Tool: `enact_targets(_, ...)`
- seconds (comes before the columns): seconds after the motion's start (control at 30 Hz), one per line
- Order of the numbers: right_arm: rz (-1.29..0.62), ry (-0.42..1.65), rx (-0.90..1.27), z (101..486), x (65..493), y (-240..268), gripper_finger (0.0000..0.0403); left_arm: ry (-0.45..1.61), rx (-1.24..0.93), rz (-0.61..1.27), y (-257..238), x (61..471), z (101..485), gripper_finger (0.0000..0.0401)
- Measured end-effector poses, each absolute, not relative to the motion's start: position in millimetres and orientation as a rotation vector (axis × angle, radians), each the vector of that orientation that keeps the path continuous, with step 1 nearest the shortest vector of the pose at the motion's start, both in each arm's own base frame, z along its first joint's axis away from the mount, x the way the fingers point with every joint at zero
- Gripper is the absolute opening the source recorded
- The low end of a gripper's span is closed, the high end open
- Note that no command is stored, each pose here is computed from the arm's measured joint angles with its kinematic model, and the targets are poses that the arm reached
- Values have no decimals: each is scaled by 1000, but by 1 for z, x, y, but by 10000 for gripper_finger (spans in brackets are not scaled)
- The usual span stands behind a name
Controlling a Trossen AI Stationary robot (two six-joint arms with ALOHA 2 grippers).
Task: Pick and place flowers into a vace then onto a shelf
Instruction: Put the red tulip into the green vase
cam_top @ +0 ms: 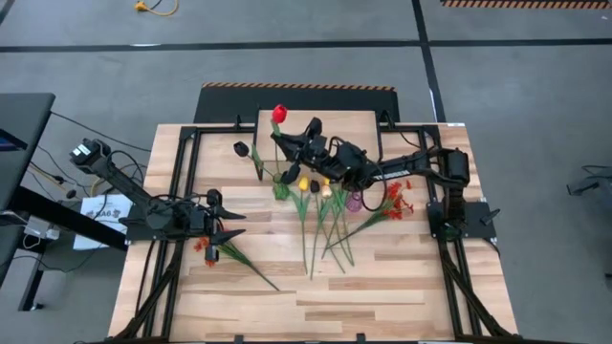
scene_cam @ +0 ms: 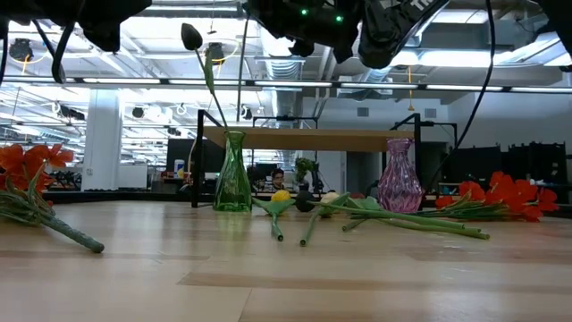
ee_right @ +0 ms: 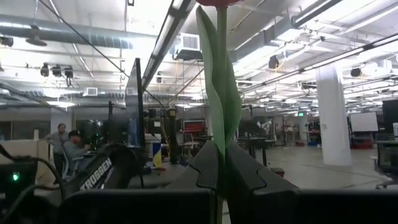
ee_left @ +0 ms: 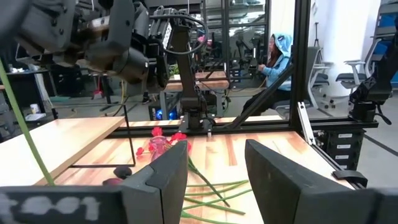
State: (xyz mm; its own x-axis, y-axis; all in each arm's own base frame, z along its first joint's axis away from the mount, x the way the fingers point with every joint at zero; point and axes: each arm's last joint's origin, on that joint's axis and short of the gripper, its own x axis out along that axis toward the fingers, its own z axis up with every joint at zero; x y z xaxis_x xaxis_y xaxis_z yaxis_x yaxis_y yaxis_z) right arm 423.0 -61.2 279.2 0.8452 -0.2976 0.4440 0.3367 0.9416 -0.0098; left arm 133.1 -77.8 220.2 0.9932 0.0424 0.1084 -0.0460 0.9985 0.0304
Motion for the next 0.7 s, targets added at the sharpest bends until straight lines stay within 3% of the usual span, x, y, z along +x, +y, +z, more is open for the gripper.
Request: enact_targets(0.7,-328,-362,-92,263,430,-60,8,-112,30,9,-79,133,220,149)
